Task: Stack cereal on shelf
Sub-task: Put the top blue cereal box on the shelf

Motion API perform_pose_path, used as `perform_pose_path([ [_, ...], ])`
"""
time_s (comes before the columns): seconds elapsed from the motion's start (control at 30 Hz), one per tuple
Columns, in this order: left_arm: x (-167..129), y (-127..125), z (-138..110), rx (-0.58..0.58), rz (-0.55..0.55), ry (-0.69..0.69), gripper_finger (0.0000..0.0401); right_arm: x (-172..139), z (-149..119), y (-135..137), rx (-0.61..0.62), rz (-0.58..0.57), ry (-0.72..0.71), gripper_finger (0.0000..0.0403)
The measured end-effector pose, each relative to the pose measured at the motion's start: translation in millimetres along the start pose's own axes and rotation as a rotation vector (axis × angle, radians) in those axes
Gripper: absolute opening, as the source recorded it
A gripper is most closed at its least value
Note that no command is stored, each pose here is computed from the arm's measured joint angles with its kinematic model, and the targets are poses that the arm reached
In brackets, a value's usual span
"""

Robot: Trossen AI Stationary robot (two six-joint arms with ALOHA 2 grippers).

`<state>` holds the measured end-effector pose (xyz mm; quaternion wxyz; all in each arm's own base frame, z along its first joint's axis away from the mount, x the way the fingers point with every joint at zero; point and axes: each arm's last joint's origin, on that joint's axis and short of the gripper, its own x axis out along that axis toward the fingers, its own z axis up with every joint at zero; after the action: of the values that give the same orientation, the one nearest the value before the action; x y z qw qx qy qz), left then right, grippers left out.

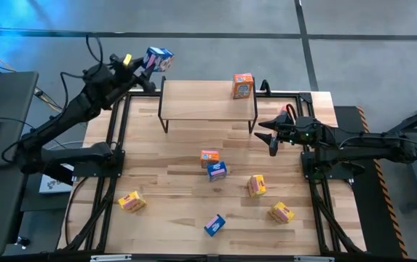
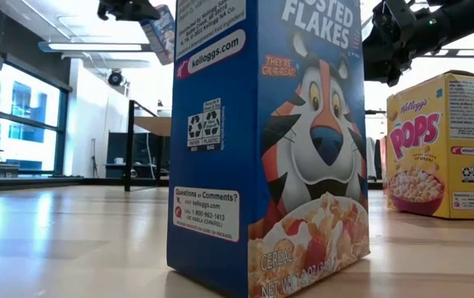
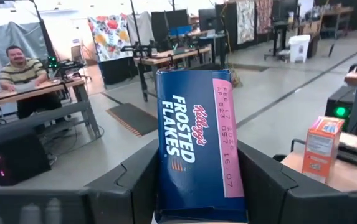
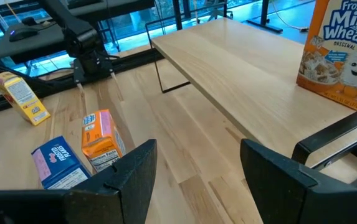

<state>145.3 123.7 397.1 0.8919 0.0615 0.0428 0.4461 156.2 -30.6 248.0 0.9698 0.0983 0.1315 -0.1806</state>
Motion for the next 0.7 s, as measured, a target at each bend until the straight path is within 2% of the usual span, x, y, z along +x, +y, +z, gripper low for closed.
perform_pose_path([
  [0.1, 10, -1, 11, 0.015, -0.011, 0.014, 0.0172, 0, 0, 0, 0.000, 0.000, 0.000, 0.0224],
  [0.33, 34, -10, 21, 0.047, -0.135, 0.035, 0.0172, 0, 0, 0, 0.000, 0.000, 0.000, 0.0224],
  [0.47, 51, -17, 19, 0.150, -0.221, 0.047, 0.0172, 0, 0, 0, 0.000, 0.000, 0.000, 0.0224],
  [0.7, 79, -28, 12, 0.204, -0.306, 0.089, 0.0172, 0, 0, 0, 0.000, 0.000, 0.000, 0.0224],
])
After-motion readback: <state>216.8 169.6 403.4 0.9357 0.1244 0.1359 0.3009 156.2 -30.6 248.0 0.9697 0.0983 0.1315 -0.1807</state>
